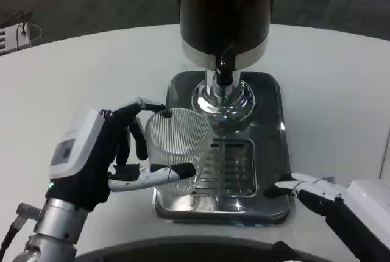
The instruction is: Grasp the cup under the faucet to collect the drink, then remove the cup.
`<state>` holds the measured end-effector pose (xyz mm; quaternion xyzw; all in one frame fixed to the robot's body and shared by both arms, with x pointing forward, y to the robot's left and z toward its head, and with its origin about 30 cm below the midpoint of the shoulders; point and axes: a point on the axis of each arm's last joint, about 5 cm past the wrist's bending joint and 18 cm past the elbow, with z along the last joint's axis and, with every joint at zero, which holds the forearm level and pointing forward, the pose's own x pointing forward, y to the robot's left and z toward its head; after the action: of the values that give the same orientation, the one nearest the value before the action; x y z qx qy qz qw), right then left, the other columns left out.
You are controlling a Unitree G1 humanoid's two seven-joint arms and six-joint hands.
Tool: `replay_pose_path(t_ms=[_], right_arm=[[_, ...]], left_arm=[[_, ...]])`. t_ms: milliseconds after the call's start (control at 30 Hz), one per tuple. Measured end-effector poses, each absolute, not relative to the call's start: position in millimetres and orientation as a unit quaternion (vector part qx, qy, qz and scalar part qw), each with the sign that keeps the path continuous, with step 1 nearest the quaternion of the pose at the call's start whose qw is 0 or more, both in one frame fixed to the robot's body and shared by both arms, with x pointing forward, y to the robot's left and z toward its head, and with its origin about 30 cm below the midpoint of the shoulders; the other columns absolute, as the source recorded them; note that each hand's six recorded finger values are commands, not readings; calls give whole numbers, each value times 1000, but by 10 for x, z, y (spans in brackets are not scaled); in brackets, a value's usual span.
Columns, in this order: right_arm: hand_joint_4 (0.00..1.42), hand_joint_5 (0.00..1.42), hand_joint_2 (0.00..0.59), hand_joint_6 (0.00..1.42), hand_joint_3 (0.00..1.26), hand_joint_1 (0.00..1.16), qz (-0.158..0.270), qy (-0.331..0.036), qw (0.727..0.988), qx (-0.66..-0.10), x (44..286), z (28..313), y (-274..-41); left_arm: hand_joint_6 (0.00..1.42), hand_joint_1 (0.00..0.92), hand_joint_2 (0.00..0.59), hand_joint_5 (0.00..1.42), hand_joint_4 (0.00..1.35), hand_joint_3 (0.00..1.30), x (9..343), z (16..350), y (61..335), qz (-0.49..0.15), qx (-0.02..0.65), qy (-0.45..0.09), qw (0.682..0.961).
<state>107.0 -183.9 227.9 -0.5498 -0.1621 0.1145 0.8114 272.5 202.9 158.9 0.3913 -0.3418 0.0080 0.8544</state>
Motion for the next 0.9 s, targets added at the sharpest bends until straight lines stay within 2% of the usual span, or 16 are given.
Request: replay_pose_path(t_ms=[900], right_arm=[[151, 219, 444, 124, 272, 545, 115, -159, 814, -546, 1033, 2276, -1892]], left_arm=[[1424, 522, 0, 1301, 1078, 985, 3078, 1615, 1769, -6, 424, -336, 841]])
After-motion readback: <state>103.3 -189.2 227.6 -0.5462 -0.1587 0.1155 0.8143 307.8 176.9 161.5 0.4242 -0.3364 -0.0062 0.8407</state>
